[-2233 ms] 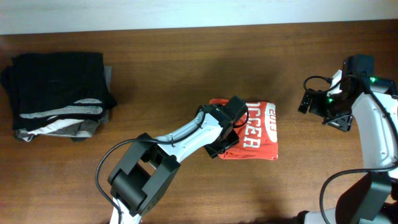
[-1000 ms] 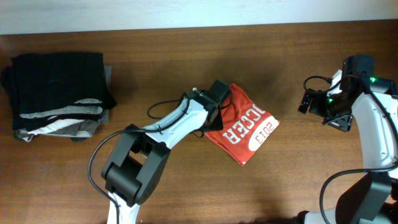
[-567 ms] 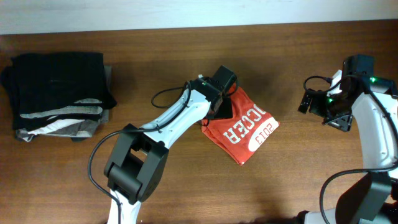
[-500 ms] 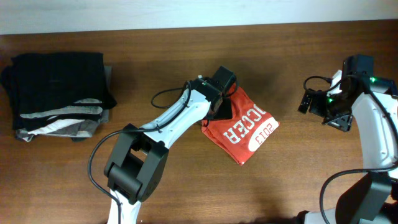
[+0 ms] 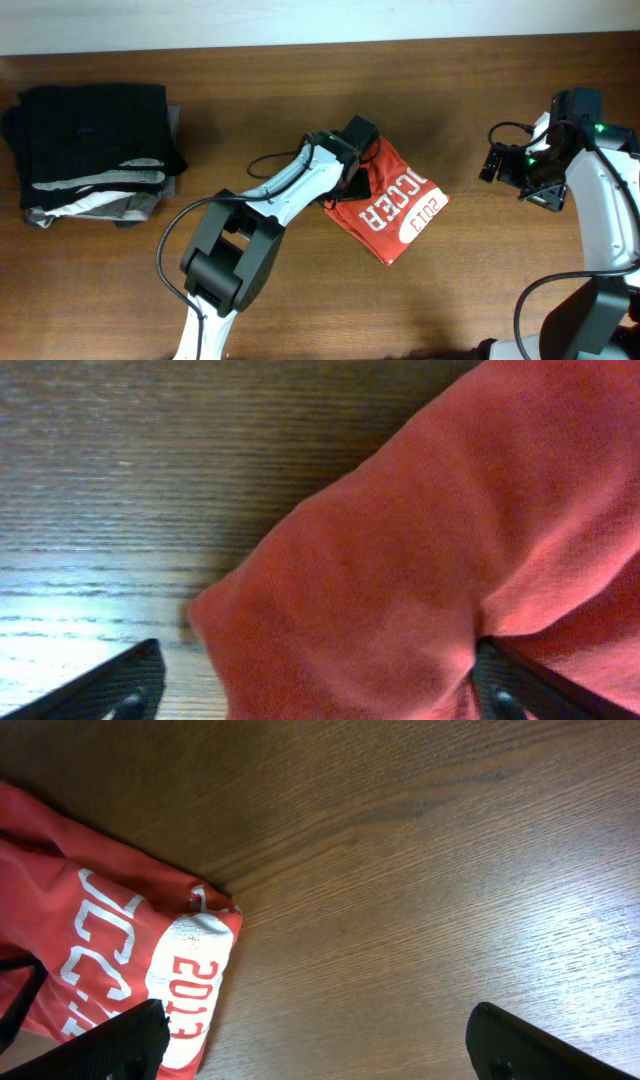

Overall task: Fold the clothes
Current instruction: 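Lift and rotate the folded bundle with the left gripper, then carry the orange bundle leftward toward the dark clothes stack with the left gripper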

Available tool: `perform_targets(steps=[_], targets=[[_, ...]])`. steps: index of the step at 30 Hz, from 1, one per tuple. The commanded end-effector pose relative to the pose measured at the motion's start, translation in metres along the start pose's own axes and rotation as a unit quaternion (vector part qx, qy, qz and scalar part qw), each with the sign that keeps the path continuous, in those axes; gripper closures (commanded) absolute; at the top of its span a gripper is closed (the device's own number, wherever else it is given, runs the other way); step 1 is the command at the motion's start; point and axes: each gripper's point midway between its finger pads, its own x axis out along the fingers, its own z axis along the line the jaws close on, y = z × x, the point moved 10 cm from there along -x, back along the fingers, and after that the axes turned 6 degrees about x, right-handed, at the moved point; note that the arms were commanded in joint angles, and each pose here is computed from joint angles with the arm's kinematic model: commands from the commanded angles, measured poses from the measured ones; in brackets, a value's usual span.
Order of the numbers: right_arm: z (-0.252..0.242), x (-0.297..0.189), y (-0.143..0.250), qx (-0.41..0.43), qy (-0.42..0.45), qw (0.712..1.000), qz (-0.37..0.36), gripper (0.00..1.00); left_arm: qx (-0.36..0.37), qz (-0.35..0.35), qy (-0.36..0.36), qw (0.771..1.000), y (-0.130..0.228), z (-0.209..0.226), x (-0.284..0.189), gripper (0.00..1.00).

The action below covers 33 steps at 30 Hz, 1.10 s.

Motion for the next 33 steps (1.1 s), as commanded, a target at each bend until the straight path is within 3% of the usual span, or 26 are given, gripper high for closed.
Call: perform_targets(steps=[1, 8, 11, 14, 22, 33], targets=[[0.000, -0.006, -0.003, 0.006, 0.003, 1.000, -0.012, 0.01, 0.002, 0.030, -0.009, 1.000, 0.008, -0.001, 0.021, 0.17], [0.000, -0.006, -0.003, 0.006, 0.003, 1.000, -0.012, 0.01, 0.003, 0.033, -0.010, 0.999, 0.008, 0.000, 0.021, 0.61], [0.000, -0.006, -0.003, 0.006, 0.003, 1.000, -0.012, 0.01, 0.003, 0.033, -0.011, 0.999, 0.009, 0.000, 0.021, 0.98], [0.000, -0.006, -0.003, 0.006, 0.003, 1.000, -0.012, 0.01, 0.018, 0.035, -0.012, 0.999, 0.009, 0.000, 0.021, 1.00], [0.000, -0.006, -0.003, 0.006, 0.003, 1.000, -0.012, 0.01, 0.139, -0.002, 0.004, 0.990, -0.014, -0.005, -0.001, 1.00], [0.000, -0.006, -0.003, 0.006, 0.003, 1.000, -0.012, 0.01, 0.172, -0.084, -0.014, 0.982, -0.051, -0.016, -0.071, 1.00]])
